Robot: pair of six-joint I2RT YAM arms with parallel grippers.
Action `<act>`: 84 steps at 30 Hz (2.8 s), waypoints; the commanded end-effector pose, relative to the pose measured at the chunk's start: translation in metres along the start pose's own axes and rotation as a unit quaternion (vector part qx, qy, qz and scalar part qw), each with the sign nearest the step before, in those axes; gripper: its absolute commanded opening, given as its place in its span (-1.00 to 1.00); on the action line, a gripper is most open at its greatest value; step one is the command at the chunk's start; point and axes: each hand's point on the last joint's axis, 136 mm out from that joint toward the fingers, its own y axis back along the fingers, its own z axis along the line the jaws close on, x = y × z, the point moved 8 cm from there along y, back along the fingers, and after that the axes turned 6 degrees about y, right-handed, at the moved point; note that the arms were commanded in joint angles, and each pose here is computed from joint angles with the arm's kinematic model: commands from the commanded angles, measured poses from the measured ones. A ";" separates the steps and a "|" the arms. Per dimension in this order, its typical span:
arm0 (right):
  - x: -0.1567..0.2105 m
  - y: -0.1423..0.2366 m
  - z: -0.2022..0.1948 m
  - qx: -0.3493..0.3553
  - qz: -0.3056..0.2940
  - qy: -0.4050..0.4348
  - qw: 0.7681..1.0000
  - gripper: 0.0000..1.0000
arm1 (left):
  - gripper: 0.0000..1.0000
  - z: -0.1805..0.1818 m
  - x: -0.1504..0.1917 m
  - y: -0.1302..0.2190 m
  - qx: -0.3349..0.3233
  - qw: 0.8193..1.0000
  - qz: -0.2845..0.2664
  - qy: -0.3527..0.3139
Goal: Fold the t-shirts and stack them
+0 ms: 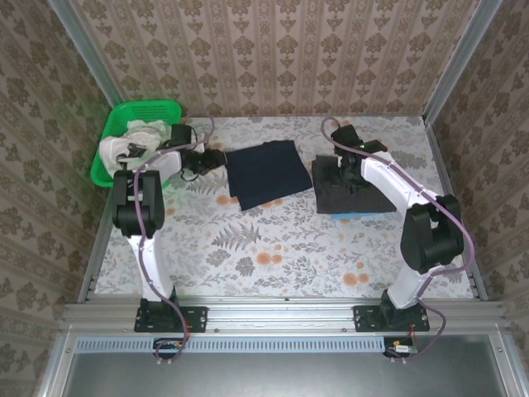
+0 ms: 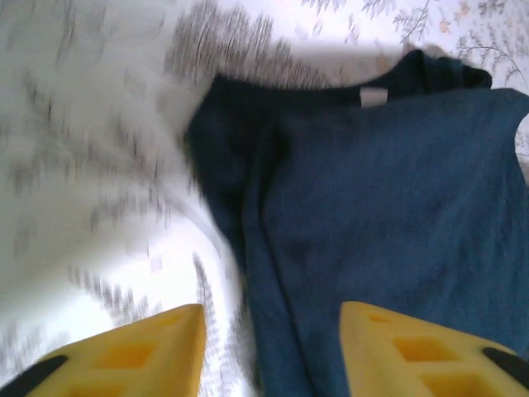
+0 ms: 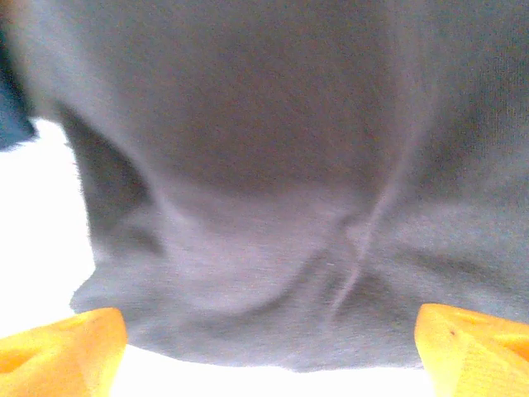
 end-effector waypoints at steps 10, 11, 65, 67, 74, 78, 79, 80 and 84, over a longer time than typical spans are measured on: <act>-0.063 -0.084 0.112 -0.095 -0.008 -0.019 0.995 0.60 | 0.20 -0.004 0.057 -0.035 0.027 0.996 -0.022 0.077; -0.061 -0.089 0.117 -0.100 -0.004 -0.017 0.995 0.58 | 0.20 -0.006 0.059 -0.038 0.030 0.997 -0.016 0.076; -0.007 -0.101 0.130 -0.123 0.008 -0.089 0.988 -0.64 | -0.88 0.007 0.103 -0.011 0.102 0.988 0.116 0.023; -0.014 -0.082 0.117 -0.118 -0.011 -0.094 0.989 -0.77 | -0.96 -0.011 0.105 -0.010 0.117 0.986 0.115 0.012; -0.039 -0.021 0.073 -0.100 -0.069 -0.094 0.988 -0.99 | -1.00 -0.090 0.091 0.007 0.182 0.980 0.079 -0.037; -0.051 0.019 0.038 -0.092 -0.098 -0.101 0.986 -1.00 | -1.00 -0.159 0.076 0.022 0.230 0.968 0.051 -0.088; -0.053 0.028 0.030 -0.091 -0.106 -0.103 0.985 -1.00 | -1.00 -0.174 0.074 0.025 0.241 0.964 0.049 -0.101; -0.055 0.037 0.019 -0.088 -0.114 -0.108 0.984 -1.00 | -1.00 -0.187 0.069 0.028 0.247 0.962 0.043 -0.112; -0.051 0.063 -0.023 -0.072 -0.126 -0.136 0.980 -1.00 | -1.00 -0.244 0.080 0.015 0.276 0.948 0.066 -0.143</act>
